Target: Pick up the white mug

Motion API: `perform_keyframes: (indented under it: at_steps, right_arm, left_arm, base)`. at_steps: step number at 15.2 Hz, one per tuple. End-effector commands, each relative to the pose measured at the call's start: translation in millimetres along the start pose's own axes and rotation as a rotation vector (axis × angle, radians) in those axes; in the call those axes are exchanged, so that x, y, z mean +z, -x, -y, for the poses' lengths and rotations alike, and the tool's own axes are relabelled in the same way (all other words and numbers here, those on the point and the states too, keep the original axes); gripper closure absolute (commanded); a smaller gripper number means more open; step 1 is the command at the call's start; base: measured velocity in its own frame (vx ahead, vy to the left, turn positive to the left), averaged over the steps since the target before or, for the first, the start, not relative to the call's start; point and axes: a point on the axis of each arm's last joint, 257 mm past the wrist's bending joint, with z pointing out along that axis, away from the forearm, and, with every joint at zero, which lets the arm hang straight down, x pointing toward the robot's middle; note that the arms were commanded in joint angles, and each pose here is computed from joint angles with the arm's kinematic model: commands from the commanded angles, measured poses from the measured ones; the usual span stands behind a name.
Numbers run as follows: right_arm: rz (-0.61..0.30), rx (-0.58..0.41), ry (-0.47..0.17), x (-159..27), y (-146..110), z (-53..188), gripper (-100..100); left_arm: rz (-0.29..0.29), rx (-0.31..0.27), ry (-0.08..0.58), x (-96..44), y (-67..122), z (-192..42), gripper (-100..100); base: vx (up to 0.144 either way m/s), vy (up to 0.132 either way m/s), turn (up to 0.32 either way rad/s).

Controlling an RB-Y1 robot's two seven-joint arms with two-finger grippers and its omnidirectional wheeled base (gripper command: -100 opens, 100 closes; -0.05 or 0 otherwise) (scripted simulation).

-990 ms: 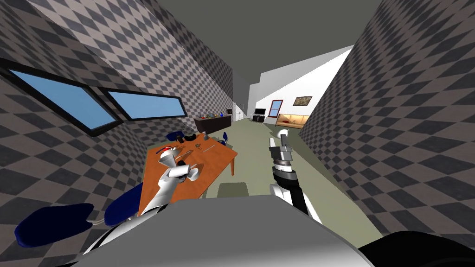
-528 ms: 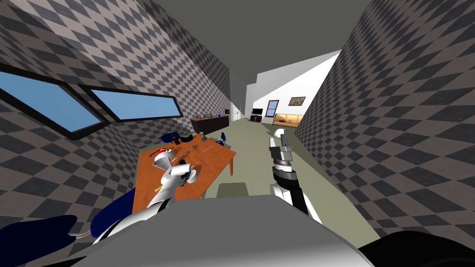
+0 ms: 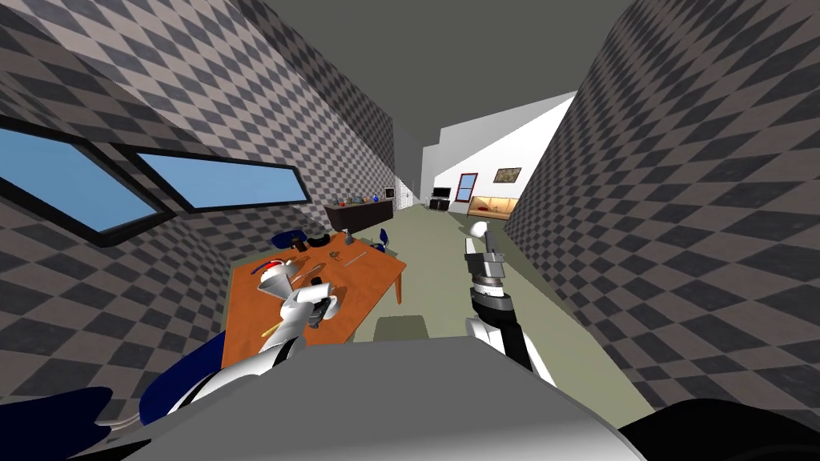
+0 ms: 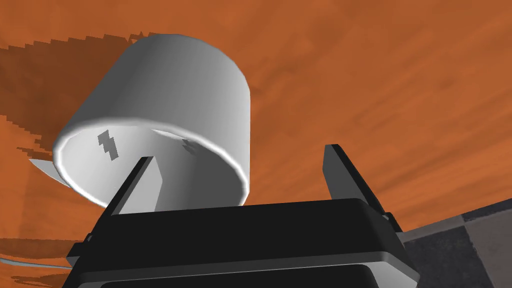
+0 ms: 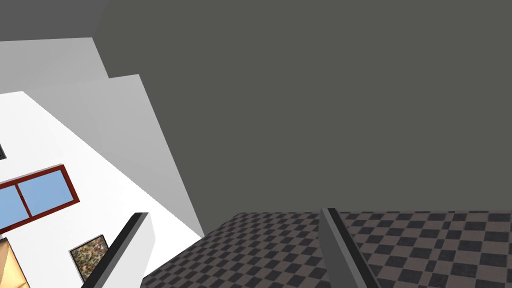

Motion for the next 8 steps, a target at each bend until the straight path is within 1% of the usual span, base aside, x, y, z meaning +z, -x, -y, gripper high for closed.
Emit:
perform_keyframes:
  at_steps: [1,3,4,5,8]
  right_arm:
    - [0.0,0.0,0.0,0.0,0.0,0.0,0]
    - [0.0,0.0,0.0,0.0,0.0,0.0,0]
    - [0.0,0.0,0.0,0.0,0.0,0.0,0]
    - [0.0,0.0,0.0,0.0,0.0,0.0,0]
    - [0.0,0.0,0.0,0.0,0.0,0.0,0]
  left_arm:
    - [0.001,0.0,-0.004,6.2,-2.4,-2.0,-100]
    - [0.001,0.001,-0.005,13.9,-7.1,-7.4,-100]
    - [0.0,0.002,-0.001,10.0,-4.6,-4.8,-100]
    - [0.001,0.001,-0.004,11.1,-5.1,-4.8,100]
    - [0.0,0.001,-0.001,11.5,-5.4,-5.8,100]
  base:
    - [0.038,0.036,0.01]
    - [0.04,0.037,0.009]
    - [0.027,0.021,0.001]
    - [0.009,0.008,-0.001]
    - [-0.001,0.0,0.004]
